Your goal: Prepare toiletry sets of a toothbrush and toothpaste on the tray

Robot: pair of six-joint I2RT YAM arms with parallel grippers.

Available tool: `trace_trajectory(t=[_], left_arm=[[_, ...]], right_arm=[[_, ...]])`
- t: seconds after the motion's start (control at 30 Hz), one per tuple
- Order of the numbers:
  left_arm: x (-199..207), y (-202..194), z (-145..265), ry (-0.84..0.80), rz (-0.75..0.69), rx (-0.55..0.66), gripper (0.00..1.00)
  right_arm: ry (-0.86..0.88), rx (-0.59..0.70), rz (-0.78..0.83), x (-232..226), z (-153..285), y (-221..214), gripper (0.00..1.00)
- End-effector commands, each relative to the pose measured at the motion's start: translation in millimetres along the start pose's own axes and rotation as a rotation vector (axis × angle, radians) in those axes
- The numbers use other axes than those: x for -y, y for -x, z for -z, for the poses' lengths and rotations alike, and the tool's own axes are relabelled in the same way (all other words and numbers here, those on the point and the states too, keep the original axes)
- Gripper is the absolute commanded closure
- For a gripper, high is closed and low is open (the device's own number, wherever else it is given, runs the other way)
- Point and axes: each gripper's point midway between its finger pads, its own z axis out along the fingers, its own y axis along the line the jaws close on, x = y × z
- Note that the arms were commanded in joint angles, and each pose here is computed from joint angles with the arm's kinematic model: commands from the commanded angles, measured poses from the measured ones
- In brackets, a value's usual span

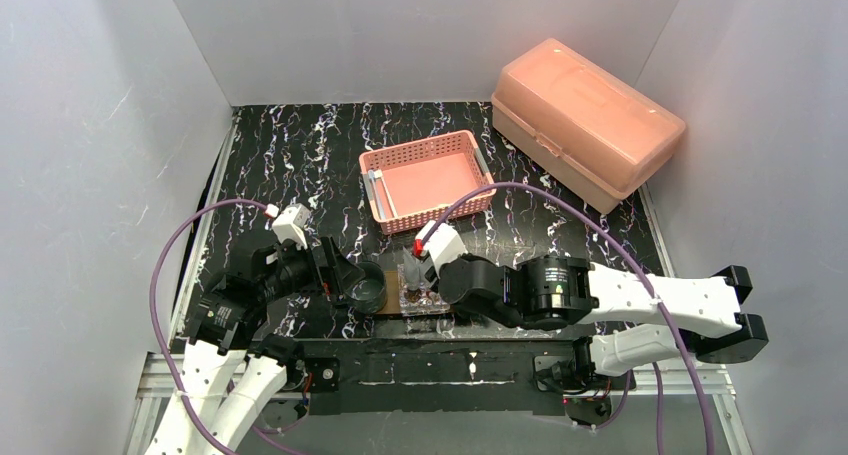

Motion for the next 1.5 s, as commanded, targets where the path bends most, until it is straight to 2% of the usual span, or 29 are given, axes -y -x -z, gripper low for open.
trace_trajectory(t=[0.0,1.17,1.47], left_arm=[[-1.0,-0.8,-0.6,-0.002,-0.013,0.001,0.02],[-0.4,-2.1,-2.7,-0.009,-0.010,-0.009,0.02],[-0.8,-2.6,-3.1,-0.009,-0.011,-0.011,0.02]], right_arm=[[0.004,0.086,-0.050,-2.5,-2.7,11.7,0.99],[-0.059,0.241,-0.218,11.2,-34.4,-23.2,0.99],[-0.081,0.228,-0.210,11.8,-48.4,-41.0,0.99]])
